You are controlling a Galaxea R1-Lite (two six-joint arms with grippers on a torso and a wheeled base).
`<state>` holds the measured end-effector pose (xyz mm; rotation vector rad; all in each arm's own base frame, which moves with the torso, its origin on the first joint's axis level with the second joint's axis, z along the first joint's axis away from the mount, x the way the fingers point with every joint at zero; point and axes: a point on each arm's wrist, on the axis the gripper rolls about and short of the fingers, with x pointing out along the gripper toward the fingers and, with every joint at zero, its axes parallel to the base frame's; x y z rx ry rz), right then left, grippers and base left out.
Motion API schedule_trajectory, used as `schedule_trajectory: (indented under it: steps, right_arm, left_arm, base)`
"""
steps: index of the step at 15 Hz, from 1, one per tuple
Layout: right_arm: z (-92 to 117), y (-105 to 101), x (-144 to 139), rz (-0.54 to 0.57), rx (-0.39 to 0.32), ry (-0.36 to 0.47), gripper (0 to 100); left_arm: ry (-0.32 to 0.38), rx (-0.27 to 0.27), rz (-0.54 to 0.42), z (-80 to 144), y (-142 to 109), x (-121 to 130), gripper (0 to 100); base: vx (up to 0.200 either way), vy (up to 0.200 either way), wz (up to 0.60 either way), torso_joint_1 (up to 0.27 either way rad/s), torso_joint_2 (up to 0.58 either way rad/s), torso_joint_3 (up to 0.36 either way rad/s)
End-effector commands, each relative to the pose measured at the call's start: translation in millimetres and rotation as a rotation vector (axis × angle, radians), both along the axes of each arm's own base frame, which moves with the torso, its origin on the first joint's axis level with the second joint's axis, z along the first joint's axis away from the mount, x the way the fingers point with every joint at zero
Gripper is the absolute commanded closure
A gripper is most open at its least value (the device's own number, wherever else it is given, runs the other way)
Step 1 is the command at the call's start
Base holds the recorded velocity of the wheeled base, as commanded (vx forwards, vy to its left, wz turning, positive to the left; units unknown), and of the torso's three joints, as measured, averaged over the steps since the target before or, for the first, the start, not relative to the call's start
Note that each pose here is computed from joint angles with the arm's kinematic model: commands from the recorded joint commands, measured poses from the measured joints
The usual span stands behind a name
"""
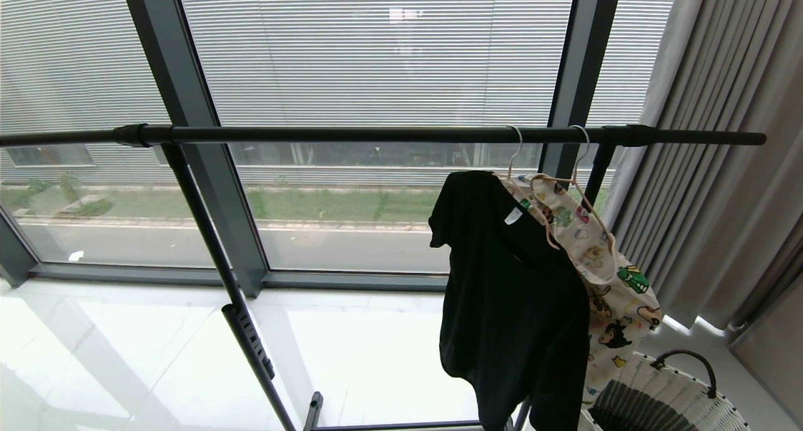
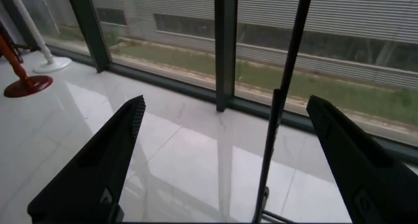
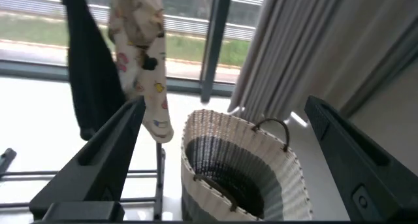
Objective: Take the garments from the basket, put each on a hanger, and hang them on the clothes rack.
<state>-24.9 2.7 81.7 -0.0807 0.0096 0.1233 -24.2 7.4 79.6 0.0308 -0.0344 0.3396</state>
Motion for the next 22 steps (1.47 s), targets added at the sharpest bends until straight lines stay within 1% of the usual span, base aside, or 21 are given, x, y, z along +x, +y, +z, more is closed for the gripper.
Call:
schedule_trajectory:
  steps: [1, 2, 3, 4, 5, 6, 8, 9, 11, 12, 13, 14, 15, 16, 17, 18, 20, 22]
  right_arm:
    - [-0.9, -1.1, -0.5, -0.046, 0.004, -0.007, 0]
    - [-0.6, -2.1, -0.5, -0.092, 0.004, -0.01, 0]
    - [-0.7, -2.9, -0.3, -0.127, 0.004, -0.011, 0]
    - [-0.4, -4.3, -0.3, -0.187, -0.005, -0.018, 0]
    - [-0.1, -5.0, -0.1, -0.219, -0.018, -0.026, 0]
    - [-1.8, -5.0, 0.8, -0.221, -0.04, -0.027, 0]
    - [-1.4, -5.0, 0.6, -0.219, -0.041, -0.029, 0]
    - [-1.7, -4.9, 0.5, -0.218, -0.009, -0.027, 0]
    - [-1.8, -5.0, 0.6, -0.219, 0.097, -0.027, 0]
    - [-1.5, -5.3, 0.7, -0.235, 0.102, -0.029, 0]
    - [-1.3, -6.5, 0.6, -0.287, 0.107, -0.034, 0]
    - [-1.3, -6.5, 0.6, -0.285, 0.107, -0.033, 0]
    - [-1.5, -5.5, 0.7, -0.244, 0.105, -0.03, 0]
    - [-4.5, -3.3, 1.6, -0.146, 0.091, -0.012, 0]
    - [-6.1, -3.1, 2.1, -0.137, 0.05, -0.009, 0]
    - [-6.1, -3.2, 2.1, -0.14, 0.054, -0.009, 0]
    - [-6.4, -3.2, 2.1, -0.14, 0.099, -0.008, 0]
    - [-6.2, -3.2, 2.1, -0.14, 0.096, -0.01, 0]
  left_arm:
    - [-0.012, -0.046, -0.082, -0.2, -1.7, 0.6, 0]
    - [-0.02, -0.09, -0.148, -0.5, -3.1, 0.9, 0]
    - [-0.015, -0.133, -0.185, -1.9, -3.9, 1.1, 0]
    - [-0.004, -0.176, -0.195, -4.1, -4.2, 1.2, 0]
    - [-0.009, -0.197, -0.197, -4.1, -4.2, 1.2, 0]
    - [-0.011, -0.215, -0.198, -4.3, -4.2, 1.2, 0]
    - [-0.015, -0.224, -0.198, -4.1, -4.2, 1.2, 0]
    - [-0.017, -0.23, -0.197, -4.1, -4.2, 1.2, 0]
    - [-0.017, -0.23, -0.197, -4.1, -4.2, 1.2, 0]
    - [-0.017, -0.23, -0.197, -4.1, -4.2, 1.2, 0]
    - [-0.017, -0.23, -0.197, -4.1, -4.2, 1.2, 0]
    - [-0.017, -0.23, -0.197, -4.1, -4.2, 1.2, 0]
    - [-0.017, -0.23, -0.197, -4.1, -4.2, 1.2, 0]
    - [-0.017, -0.23, -0.197, -4.1, -4.2, 1.2, 0]
    - [-0.017, -0.23, -0.197, -4.1, -4.2, 1.2, 0]
    - [-0.017, -0.23, -0.197, -4.1, -4.2, 1.2, 0]
    - [-0.017, -0.23, -0.197, -4.1, -4.2, 1.2, 0]
    - [-0.017, -0.23, -0.197, -4.1, -4.2, 1.2, 0]
  base:
    - [0.0, 0.0, 0.0, 0.0, 0.0, 0.0]
    - [0.0, 0.0, 0.0, 0.0, 0.0, 0.0]
    - [0.0, 0.0, 0.0, 0.0, 0.0, 0.0]
    - [0.0, 0.0, 0.0, 0.0, 0.0, 0.0]
    - [0.0, 0.0, 0.0, 0.0, 0.0, 0.0]
    - [0.0, 0.0, 0.0, 0.0, 0.0, 0.0]
    - [0.0, 0.0, 0.0, 0.0, 0.0, 0.0]
    - [0.0, 0.0, 0.0, 0.0, 0.0, 0.0]
    - [0.0, 0.0, 0.0, 0.0, 0.0, 0.0]
    - [0.0, 0.0, 0.0, 0.0, 0.0, 0.0]
    - [0.0, 0.0, 0.0, 0.0, 0.0, 0.0]
    - [0.0, 0.0, 0.0, 0.0, 0.0, 0.0]
    - [0.0, 0.0, 0.0, 0.0, 0.0, 0.0]
    - [0.0, 0.0, 0.0, 0.0, 0.0, 0.0]
    - [0.0, 0.0, 0.0, 0.0, 0.0, 0.0]
    - [0.0, 0.0, 0.0, 0.0, 0.0, 0.0]
    - [0.0, 0.0, 0.0, 0.0, 0.0, 0.0]
    - [0.0, 0.0, 0.0, 0.0, 0.0, 0.0]
